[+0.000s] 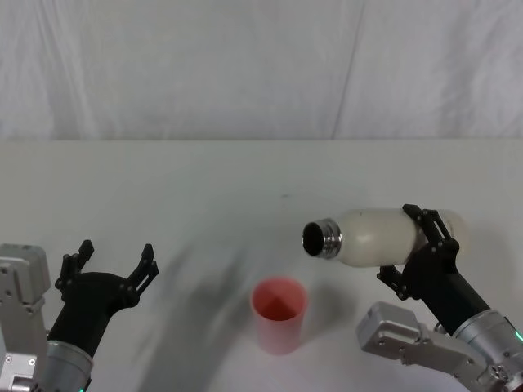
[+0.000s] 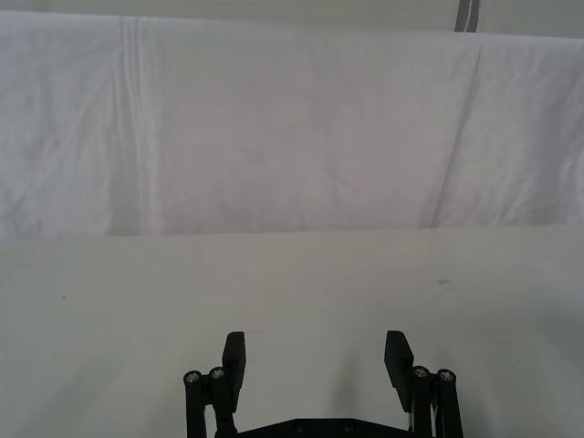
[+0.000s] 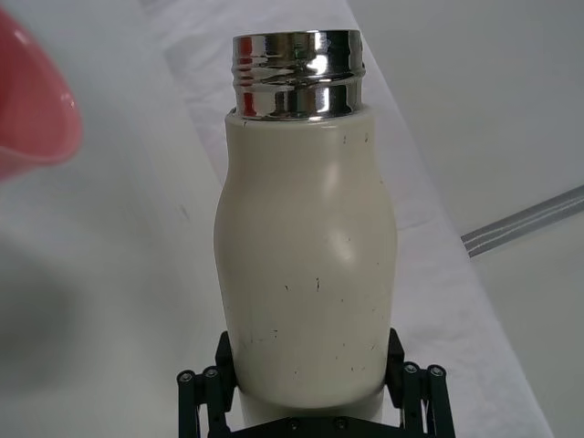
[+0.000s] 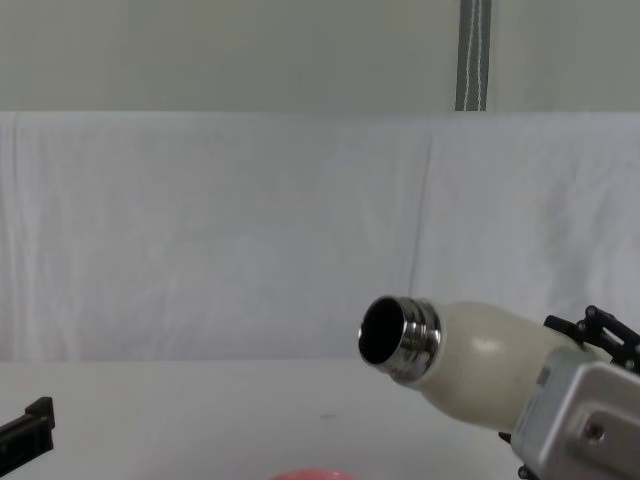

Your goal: Grasp the thermos with one hand and pour water into the cup lid.

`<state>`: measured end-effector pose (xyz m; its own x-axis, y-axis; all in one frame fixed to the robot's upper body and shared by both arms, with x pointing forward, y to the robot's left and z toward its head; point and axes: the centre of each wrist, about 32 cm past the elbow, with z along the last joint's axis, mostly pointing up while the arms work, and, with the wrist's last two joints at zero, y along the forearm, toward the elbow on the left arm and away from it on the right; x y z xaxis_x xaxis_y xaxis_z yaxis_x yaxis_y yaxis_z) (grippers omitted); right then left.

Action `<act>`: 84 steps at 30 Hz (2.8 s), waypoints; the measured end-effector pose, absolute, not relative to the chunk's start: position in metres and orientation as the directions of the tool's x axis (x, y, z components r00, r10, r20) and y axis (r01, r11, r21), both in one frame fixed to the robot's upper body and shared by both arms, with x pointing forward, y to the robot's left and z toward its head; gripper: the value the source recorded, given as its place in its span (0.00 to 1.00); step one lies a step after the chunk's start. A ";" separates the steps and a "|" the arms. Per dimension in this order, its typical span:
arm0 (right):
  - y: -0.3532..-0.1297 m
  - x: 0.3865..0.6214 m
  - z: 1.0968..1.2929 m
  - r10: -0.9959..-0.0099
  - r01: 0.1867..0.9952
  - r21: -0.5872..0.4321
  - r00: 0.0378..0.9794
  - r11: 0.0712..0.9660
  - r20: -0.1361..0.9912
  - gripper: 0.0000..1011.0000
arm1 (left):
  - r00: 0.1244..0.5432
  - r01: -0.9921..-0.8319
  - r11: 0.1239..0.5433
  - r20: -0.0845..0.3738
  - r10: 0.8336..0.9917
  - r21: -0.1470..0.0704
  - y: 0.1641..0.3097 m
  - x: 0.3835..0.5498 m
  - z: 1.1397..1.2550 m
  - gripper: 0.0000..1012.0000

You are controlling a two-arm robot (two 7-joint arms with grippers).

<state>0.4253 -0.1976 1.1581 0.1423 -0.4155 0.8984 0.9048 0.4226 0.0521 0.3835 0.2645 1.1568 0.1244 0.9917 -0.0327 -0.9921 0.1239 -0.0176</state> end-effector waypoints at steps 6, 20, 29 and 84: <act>-0.198 0.428 1.154 -0.373 0.903 0.054 0.121 0.426 0.920 0.94 | 0.124 -0.992 0.124 -0.033 0.992 -0.018 0.265 0.384 1.157 0.99; -0.196 0.431 1.149 -0.261 0.896 0.078 0.043 0.437 0.964 0.94 | 0.124 -0.992 0.124 -0.033 0.992 -0.018 0.265 0.384 1.157 0.99; -0.196 0.432 1.147 -0.233 0.894 0.086 0.021 0.440 0.972 0.94 | 0.125 -0.992 0.124 -0.033 0.992 -0.018 0.265 0.384 1.157 0.99; -0.190 0.439 1.147 -0.185 0.876 0.088 0.001 0.474 0.983 0.94 | 0.124 -0.992 0.124 -0.033 0.992 -0.018 0.265 0.384 1.157 0.99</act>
